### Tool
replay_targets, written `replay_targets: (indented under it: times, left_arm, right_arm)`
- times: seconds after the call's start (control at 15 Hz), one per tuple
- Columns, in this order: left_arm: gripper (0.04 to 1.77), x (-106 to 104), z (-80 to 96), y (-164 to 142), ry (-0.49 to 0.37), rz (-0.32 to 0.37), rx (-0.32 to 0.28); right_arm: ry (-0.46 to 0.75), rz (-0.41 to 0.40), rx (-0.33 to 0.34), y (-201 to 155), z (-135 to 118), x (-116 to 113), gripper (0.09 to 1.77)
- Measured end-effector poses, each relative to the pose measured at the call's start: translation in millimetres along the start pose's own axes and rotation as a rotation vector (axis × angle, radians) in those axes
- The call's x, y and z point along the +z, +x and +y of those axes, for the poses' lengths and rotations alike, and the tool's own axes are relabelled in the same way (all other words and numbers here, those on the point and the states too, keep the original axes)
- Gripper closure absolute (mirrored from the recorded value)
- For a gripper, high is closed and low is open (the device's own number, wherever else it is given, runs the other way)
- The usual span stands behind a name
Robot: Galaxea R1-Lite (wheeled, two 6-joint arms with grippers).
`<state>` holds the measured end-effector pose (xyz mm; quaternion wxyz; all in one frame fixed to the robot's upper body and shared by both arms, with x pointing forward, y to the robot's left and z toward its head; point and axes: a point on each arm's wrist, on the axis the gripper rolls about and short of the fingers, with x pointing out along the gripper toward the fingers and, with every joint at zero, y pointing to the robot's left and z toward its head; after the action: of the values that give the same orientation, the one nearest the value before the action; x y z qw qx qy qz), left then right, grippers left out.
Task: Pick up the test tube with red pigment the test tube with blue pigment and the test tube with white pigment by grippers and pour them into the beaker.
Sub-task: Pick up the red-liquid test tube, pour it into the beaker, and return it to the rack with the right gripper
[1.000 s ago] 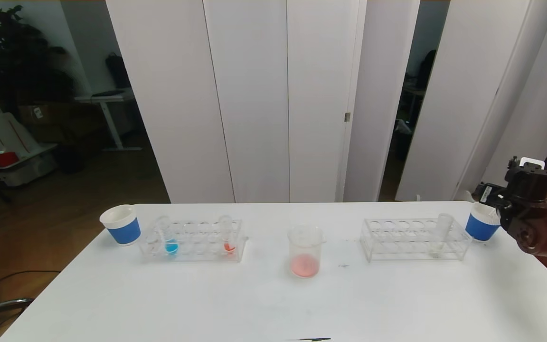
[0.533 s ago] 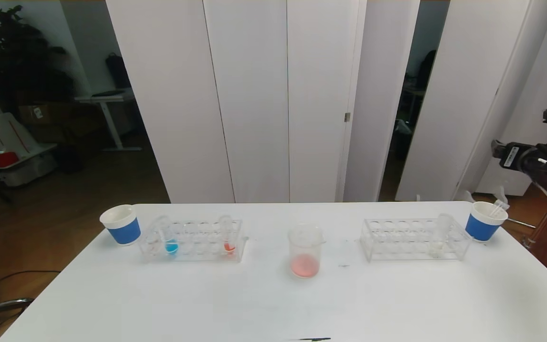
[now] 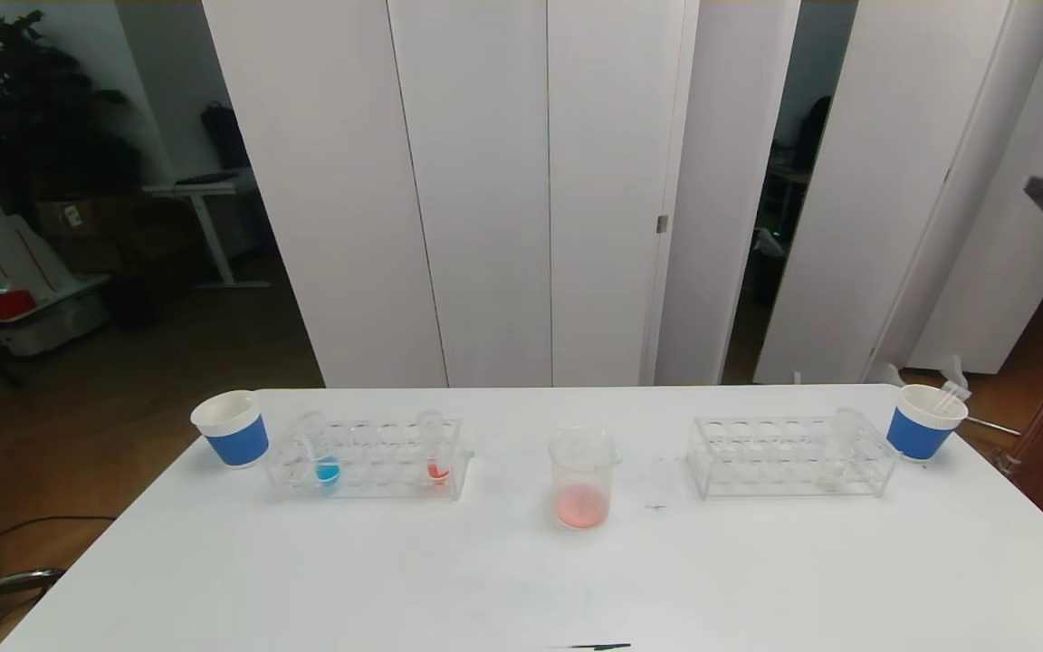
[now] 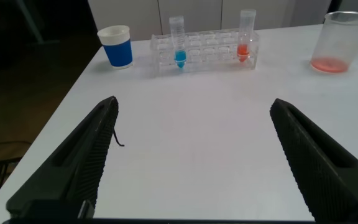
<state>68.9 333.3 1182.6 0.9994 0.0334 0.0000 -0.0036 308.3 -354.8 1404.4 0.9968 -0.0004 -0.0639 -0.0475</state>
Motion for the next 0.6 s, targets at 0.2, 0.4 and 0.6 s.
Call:
replay_targets:
  times: [0.2,0.4,0.6]
  left_arm:
    - [0.07,0.0,0.0,0.0,0.000,0.000,0.000]
    - [0.07,0.0,0.0,0.0,0.000,0.000,0.000]
    - [0.07,0.0,0.0,0.0,0.000,0.000,0.000]
  right_arm:
    - [-0.015,-0.056,0.035,-72.1,1.7,23.0,0.11]
    - [-0.027,-0.097,0.046,-147.7,0.3,26.9,0.11]
    - [-0.037,-0.084,0.069,-218.4,-1.8,8.4,0.11]
